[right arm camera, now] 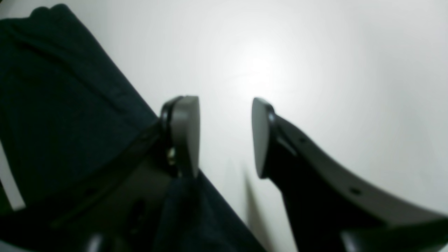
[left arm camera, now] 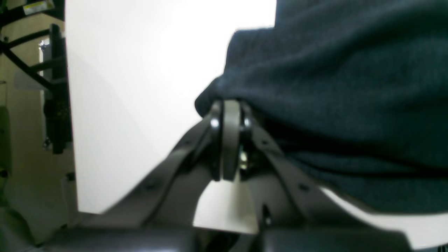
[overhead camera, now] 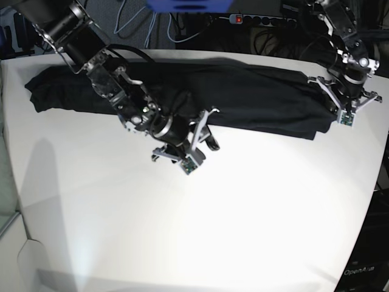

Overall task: Fold the T-shirt properly
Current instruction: 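Move the right gripper to the opposite strip end and grasp it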

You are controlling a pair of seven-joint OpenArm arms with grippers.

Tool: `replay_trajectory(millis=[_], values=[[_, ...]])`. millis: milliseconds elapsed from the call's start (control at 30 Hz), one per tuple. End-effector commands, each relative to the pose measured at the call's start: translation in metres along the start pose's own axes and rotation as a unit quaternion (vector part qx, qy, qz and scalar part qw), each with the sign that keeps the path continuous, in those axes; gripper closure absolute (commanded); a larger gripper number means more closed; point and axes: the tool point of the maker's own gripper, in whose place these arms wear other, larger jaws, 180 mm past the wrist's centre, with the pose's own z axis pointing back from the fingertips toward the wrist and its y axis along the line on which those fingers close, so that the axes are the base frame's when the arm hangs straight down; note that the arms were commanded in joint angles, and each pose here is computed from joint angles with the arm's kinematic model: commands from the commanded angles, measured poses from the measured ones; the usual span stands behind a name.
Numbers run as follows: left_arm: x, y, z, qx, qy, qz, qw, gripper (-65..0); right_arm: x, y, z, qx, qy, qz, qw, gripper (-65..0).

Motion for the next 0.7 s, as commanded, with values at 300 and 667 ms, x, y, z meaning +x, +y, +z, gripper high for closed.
replay_trajectory(millis=[300,667], values=[[0.011,0.007,0.003,0.008,-0.022,-0.006,1.000,-1.0,0.021,-0.001,0.001,0.002,-0.030,0.006,0.9995,-25.5],[0.014,0.030,0.017,0.055,-0.032,0.029,0.998,-22.8,0.037,-0.011,0.012,-0.006,-0.048,0.025,0.9985,-25.6]])
